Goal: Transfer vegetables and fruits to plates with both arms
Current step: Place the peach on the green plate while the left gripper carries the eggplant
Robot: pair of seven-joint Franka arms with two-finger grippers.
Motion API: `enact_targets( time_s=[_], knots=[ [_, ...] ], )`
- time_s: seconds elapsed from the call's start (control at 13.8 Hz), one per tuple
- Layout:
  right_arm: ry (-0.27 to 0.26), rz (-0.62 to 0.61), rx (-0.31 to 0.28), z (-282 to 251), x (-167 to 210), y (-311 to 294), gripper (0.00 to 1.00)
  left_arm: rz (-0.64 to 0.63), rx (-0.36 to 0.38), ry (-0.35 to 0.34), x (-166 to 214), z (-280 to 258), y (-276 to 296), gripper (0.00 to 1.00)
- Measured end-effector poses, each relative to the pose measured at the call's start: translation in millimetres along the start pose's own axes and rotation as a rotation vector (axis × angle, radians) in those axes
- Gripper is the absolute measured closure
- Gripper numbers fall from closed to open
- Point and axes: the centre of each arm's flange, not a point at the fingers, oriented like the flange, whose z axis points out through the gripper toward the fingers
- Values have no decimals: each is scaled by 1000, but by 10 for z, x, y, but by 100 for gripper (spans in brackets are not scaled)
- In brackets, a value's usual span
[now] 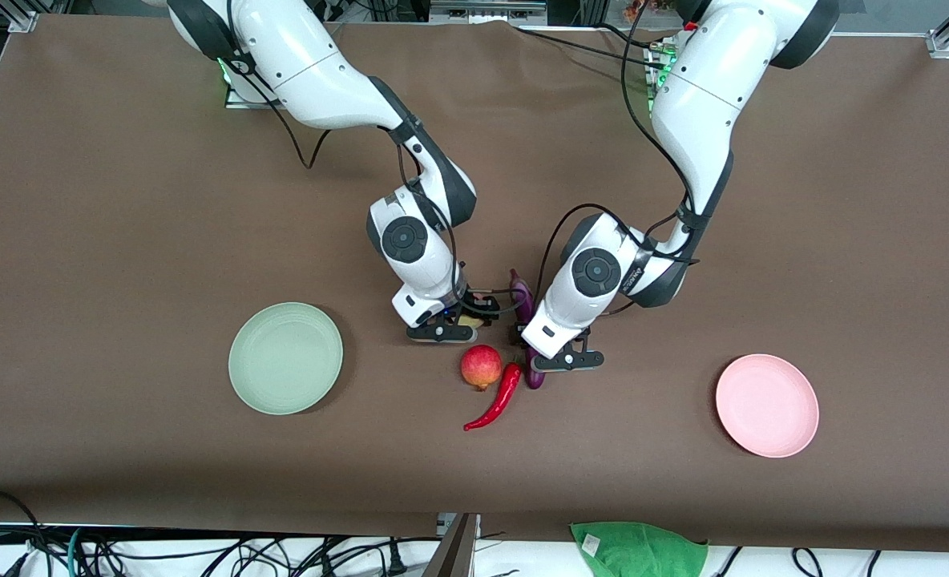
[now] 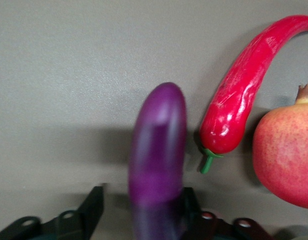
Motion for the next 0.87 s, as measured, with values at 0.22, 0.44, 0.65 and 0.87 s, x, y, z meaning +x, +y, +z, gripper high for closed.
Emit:
enact_targets(
  time_s=[0.22, 0.44, 0.65, 0.87],
  knots=[
    [-56, 28, -44, -450, 272, 141, 20, -12, -1, 6, 51, -19, -54, 59],
    [-112, -14, -69, -1186, 755, 648, 20, -51, -5, 30, 279, -141, -280, 59],
    [-191, -106, -95, -1634, 1237, 1623, 20, -32, 11, 30, 619, -504, -697, 59],
    [-194, -174, -136, -1565, 1515, 2608, 20, 79, 43, 11, 948, -937, -1327, 60]
  ],
)
